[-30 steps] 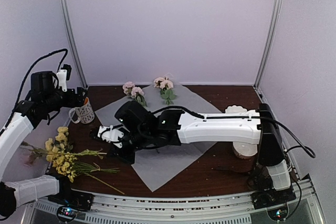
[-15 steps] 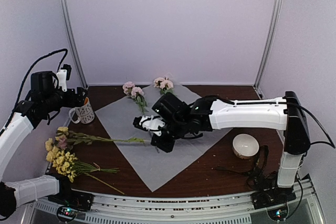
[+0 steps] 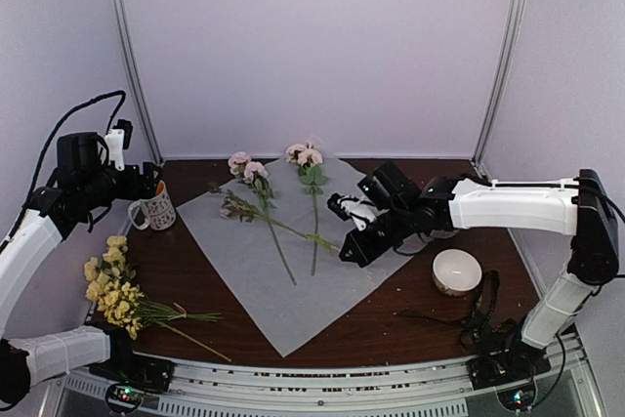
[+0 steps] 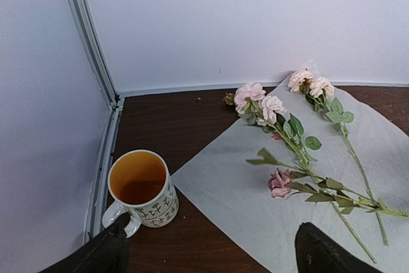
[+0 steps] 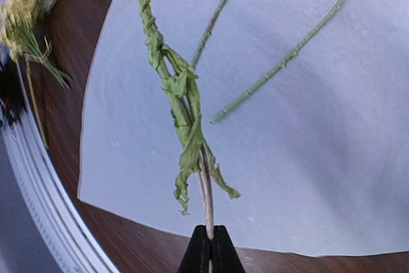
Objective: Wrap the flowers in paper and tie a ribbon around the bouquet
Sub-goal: Place the fake flower on the flattened wrapping paper, then pick up the fake flower from the corner of the board.
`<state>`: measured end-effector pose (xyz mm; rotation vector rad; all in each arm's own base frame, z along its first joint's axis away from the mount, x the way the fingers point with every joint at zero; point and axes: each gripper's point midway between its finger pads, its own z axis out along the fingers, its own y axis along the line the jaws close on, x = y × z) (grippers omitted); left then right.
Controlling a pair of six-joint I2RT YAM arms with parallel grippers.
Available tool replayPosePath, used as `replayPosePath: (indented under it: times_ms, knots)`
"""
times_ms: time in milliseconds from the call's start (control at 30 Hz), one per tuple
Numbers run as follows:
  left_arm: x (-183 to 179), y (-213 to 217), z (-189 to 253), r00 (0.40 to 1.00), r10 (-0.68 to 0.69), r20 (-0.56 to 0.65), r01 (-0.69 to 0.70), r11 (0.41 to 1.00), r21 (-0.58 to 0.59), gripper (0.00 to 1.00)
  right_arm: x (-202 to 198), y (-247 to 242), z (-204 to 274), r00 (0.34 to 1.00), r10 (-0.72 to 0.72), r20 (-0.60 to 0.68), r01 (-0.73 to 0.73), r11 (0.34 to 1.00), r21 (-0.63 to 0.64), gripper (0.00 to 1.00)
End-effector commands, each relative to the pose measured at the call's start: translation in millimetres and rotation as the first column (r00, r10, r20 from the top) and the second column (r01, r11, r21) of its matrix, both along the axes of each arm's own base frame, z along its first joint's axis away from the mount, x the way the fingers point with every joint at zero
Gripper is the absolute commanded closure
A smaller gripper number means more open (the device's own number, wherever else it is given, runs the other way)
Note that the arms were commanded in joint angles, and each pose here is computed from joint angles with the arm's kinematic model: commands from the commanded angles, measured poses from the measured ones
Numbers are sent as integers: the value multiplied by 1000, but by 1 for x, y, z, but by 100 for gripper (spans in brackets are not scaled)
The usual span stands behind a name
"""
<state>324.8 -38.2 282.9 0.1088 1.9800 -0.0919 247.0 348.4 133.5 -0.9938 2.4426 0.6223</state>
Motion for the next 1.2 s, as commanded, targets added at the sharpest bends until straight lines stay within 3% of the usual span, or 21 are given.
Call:
replayPosePath:
  times_ms: [0, 67, 200, 333, 400, 433, 467, 567, 833, 1033, 1167]
  knots:
    - [3, 2, 10, 999, 9, 51, -9, 1000, -8, 7, -2, 48, 23, 943, -170, -284, 279, 871, 405, 100]
    - [3, 2, 10, 999, 12, 51, -12, 1000, -7, 7, 16, 65, 47, 917, -220, -332, 379, 737, 560, 100]
    - [3, 1, 11, 999, 6, 52, -5, 1000, -13, 7, 55, 80, 59, 859, -356, -367, 511, 584, 630, 100]
    - [3, 1, 10, 999, 6, 50, -6, 1000, -10, 6, 80, 101, 49, 823, -420, -383, 566, 541, 623, 97]
    - [3, 1, 11, 999, 5, 51, -4, 1000, -10, 6, 86, 103, 31, 794, -453, -406, 608, 554, 569, 42]
    - [2, 1, 11, 999, 4, 51, -3, 1000, -11, 6, 89, 98, 25, 776, -477, -414, 631, 555, 542, 9]
    - [2, 1, 11, 999, 6, 53, -5, 1000, -10, 6, 90, 91, 23, 761, -509, -402, 646, 550, 529, 1]
    - [2, 0, 12, 999, 3, 53, -2, 1000, -12, 5, 91, 63, 48, 763, -592, -258, 619, 554, 557, 0]
    - [4, 3, 7, 999, 21, 38, -21, 1000, -9, 6, 83, 18, 126, 769, -634, 80, 479, 655, 585, 0]
    - [11, 25, -17, 983, 156, -92, -154, 988, 30, 13, 76, -4, 120, 772, -582, 254, 446, 782, 436, 0]
    - [1, 48, -37, 921, 338, -192, -344, 939, -1, 17, 71, -24, 105, 762, -565, 315, 464, 817, 343, 0]
